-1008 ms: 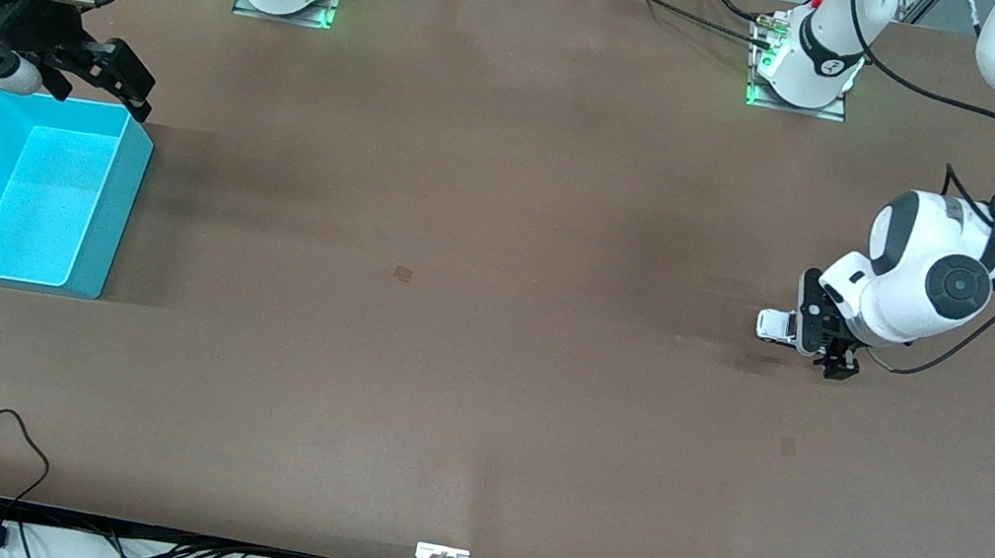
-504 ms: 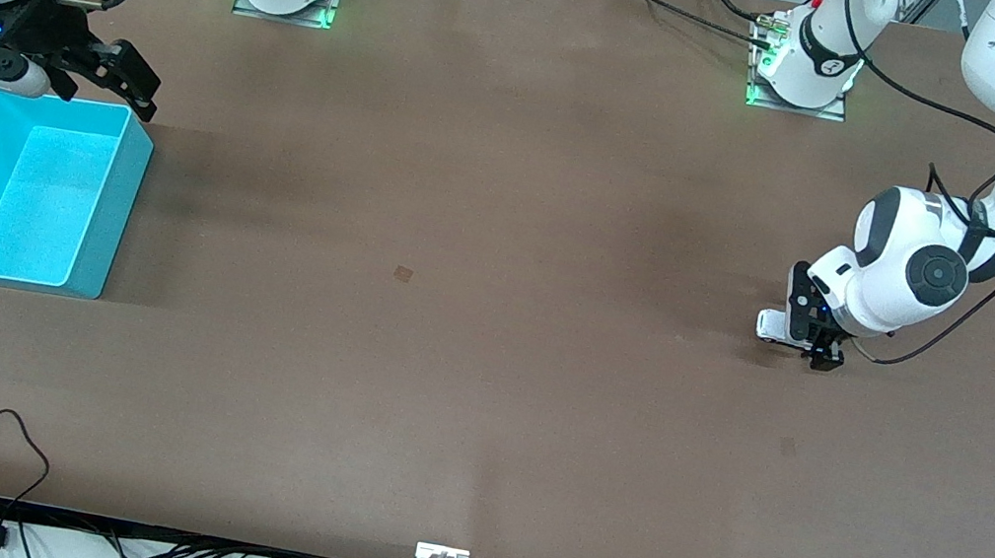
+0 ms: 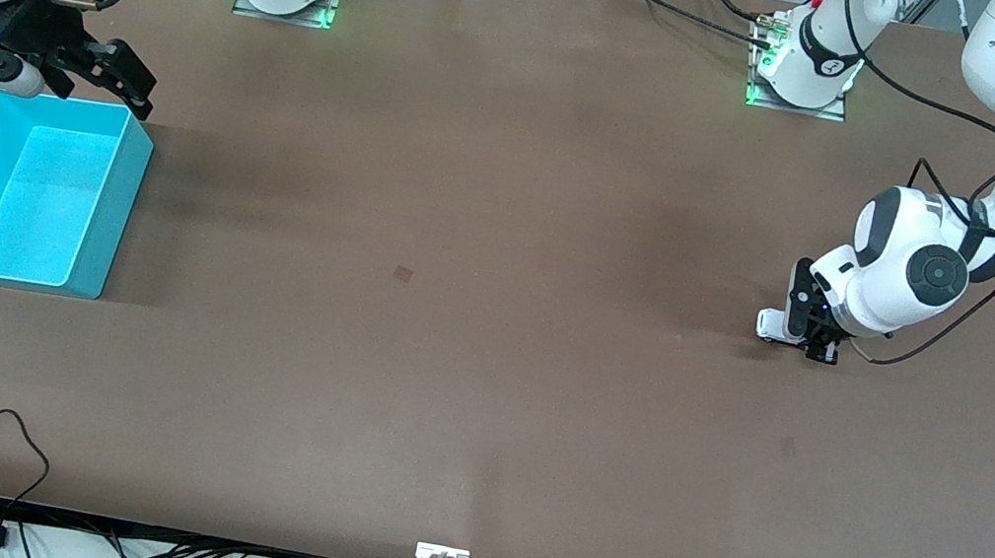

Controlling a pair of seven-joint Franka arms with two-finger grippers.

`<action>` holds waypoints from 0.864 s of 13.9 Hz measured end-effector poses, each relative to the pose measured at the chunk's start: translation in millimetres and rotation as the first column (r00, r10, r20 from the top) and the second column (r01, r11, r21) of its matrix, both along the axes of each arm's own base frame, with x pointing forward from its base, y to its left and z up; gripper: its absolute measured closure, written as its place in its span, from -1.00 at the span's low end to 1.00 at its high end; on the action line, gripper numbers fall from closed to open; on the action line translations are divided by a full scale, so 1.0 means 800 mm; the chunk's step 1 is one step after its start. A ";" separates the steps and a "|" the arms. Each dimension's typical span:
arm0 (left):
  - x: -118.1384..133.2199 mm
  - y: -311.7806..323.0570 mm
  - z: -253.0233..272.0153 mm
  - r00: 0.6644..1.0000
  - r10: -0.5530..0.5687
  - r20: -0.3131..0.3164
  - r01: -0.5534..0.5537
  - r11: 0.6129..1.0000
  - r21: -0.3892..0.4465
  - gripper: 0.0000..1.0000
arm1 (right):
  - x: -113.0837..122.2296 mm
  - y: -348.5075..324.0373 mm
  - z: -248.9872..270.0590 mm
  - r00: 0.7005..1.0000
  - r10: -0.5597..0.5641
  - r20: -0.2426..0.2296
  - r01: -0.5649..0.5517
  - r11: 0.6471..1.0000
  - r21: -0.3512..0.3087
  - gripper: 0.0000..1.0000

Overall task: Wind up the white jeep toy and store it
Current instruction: 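Close the left gripper on the white jeep's rear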

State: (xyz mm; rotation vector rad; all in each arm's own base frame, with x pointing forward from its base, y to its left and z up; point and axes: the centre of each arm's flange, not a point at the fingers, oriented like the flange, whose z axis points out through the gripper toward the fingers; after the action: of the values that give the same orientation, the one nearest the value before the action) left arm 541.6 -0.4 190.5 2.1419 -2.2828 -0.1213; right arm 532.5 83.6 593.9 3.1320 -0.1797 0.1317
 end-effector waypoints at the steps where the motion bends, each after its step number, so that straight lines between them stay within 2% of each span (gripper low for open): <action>1: 0.000 0.004 0.000 1.000 0.006 -0.003 -0.006 1.000 0.000 -0.02 | 0.000 0.000 0.000 1.000 0.000 0.000 0.000 1.000 0.000 -1.00; 7: -0.001 0.048 -0.001 0.998 0.059 -0.016 -0.059 0.998 0.001 -0.02 | 0.000 0.000 0.000 1.000 0.000 0.000 0.000 1.000 0.000 -1.00; 12: 0.003 0.122 -0.001 1.000 0.003 -0.028 -0.003 1.000 -0.010 -0.02 | 0.000 0.000 0.000 1.000 0.000 -0.001 0.000 1.000 0.000 -1.00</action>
State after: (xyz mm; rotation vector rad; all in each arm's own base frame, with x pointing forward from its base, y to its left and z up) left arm 543.9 97.2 189.7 2.1246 -2.2605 -0.1383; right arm 532.5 83.5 593.8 3.1320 -0.1799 0.1308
